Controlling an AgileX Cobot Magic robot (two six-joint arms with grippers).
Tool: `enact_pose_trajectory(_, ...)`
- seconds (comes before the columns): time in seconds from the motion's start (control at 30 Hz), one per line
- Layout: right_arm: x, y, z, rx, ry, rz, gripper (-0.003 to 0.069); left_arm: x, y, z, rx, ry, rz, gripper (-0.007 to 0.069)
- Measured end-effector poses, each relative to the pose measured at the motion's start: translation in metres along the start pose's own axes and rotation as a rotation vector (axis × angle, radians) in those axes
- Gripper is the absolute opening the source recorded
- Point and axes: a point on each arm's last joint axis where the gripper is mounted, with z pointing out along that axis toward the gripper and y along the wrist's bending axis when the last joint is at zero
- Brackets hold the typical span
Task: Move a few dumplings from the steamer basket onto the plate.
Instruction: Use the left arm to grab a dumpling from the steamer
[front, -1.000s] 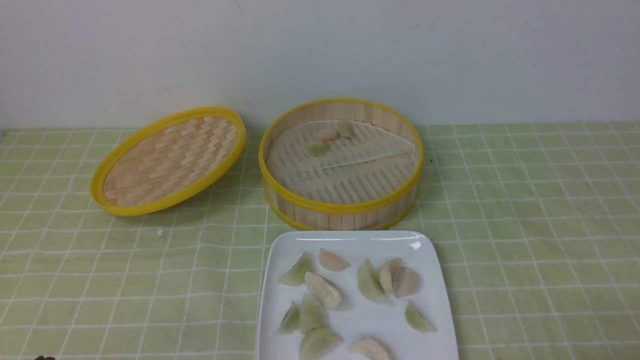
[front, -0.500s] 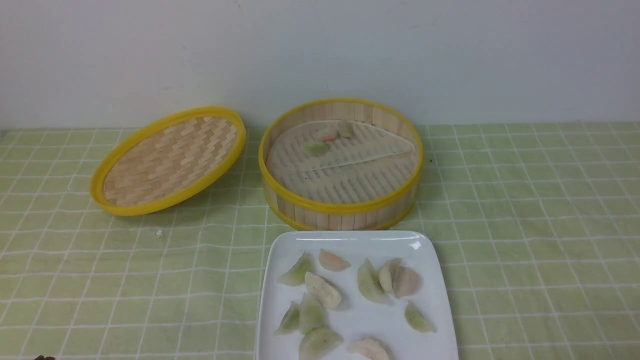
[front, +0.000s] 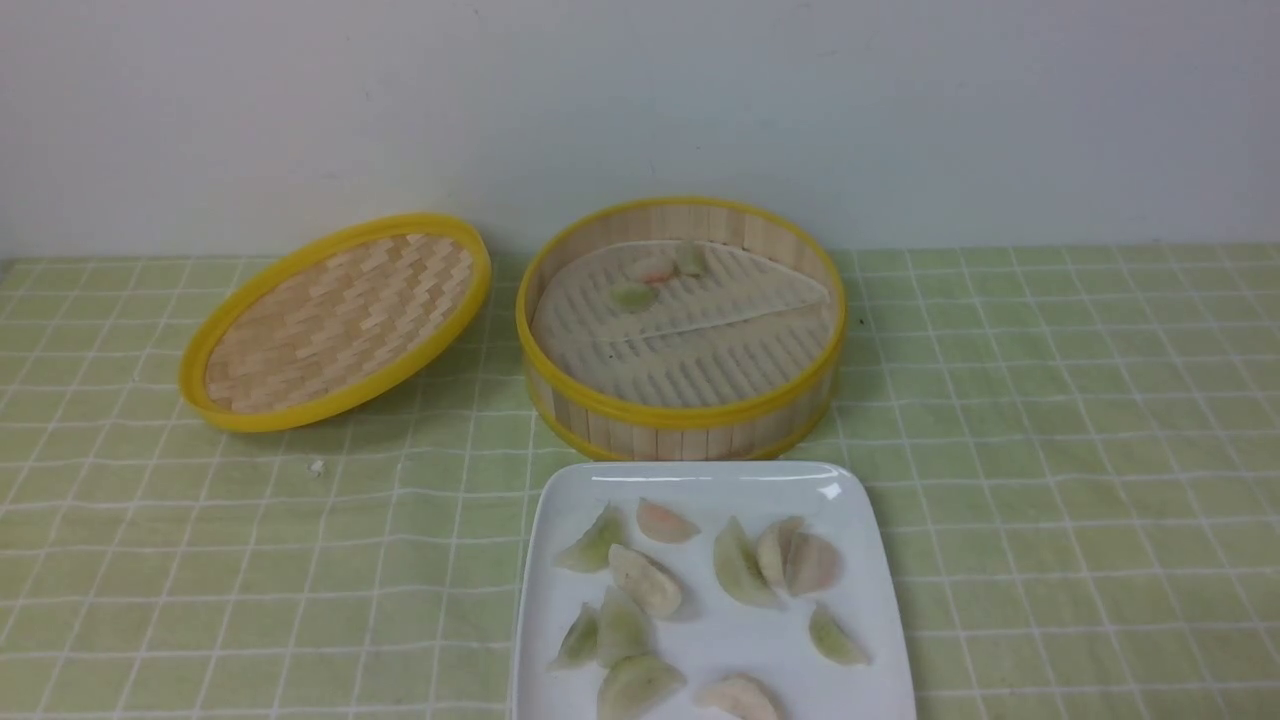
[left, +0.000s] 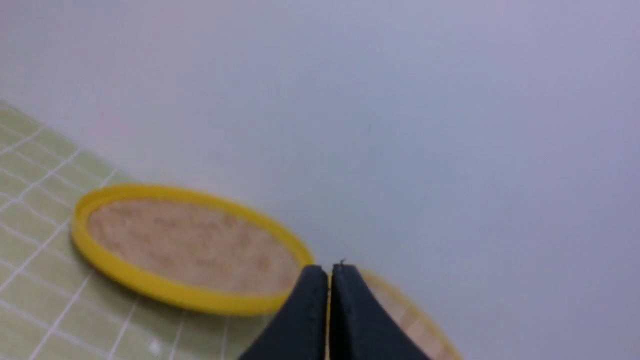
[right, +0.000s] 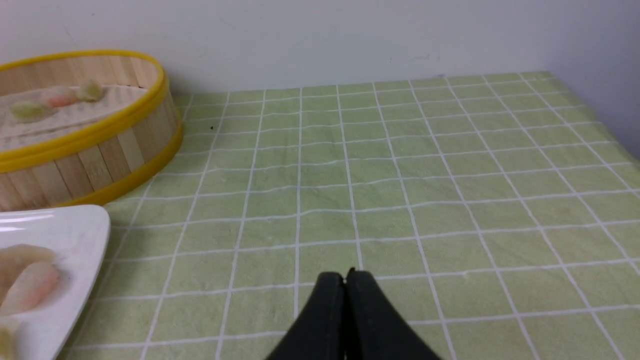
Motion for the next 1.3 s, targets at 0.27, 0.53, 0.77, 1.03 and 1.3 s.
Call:
enact_pose_trajectory(0.27, 0.000, 0.000, 0.000, 0.000, -0.001, 0.000, -0.0015, -0.037, -0.034, 0.004, 0.075, -0.094, 0.054, -0.0006)
enact_pose_trajectory(0.53, 0.000, 0.000, 0.000, 0.000, -0.001, 0.000, -0.0015, -0.079, -0.114, 0.064, 0.087, 0.320, 0.319, -0.0006)
enact_pose_trajectory(0.77, 0.000, 0.000, 0.000, 0.000, -0.001, 0.000, -0.0015, -0.071, -0.147, 0.173, 0.044, 0.941, 0.544, -0.0006)
enact_pose_trajectory(1.03, 0.000, 0.000, 0.000, 0.000, -0.001, 0.000, -0.0015, -0.012, -0.140, 0.285, 0.200, 1.187, 0.710, -0.0006)
enact_pose_trajectory(1.3, 0.000, 0.000, 0.000, 0.000, -0.001, -0.001, -0.0015, 0.060, -0.142, 0.352, 0.402, 1.266, 0.873, -0.0006)
